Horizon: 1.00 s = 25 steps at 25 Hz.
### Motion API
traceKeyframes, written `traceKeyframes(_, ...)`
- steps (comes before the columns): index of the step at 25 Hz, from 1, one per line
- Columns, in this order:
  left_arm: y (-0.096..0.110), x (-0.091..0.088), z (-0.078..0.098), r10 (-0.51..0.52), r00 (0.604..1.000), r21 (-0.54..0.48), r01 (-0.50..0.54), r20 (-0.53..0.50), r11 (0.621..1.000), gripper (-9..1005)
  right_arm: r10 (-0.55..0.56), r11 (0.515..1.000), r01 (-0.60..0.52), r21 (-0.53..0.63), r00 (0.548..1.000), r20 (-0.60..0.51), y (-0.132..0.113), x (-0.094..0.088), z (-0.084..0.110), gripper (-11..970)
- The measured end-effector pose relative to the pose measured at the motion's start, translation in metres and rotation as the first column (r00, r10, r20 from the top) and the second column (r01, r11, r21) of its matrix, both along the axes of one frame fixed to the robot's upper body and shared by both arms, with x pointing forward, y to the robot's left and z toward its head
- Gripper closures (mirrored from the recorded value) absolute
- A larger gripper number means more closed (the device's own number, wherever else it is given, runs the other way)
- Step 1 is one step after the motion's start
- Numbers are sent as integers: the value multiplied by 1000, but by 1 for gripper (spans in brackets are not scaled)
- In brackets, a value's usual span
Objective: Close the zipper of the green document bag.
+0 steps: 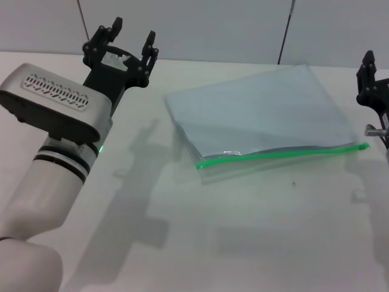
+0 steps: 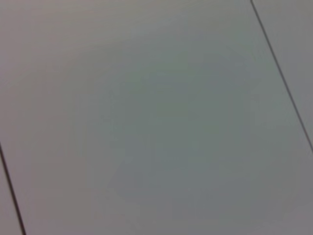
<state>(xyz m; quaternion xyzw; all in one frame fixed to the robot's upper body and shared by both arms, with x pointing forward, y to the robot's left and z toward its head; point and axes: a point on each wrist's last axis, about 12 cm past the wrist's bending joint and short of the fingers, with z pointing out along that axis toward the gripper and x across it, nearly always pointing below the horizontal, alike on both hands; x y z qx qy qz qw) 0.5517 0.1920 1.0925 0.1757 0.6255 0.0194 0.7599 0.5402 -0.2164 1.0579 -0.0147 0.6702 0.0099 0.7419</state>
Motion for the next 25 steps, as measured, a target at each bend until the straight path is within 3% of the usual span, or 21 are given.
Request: traceKeyframes(25, 2, 1, -1, 4, 1000, 2, -4, 1, 1000, 409, 37, 999, -38, -38, 999, -12, 2, 4, -5, 488)
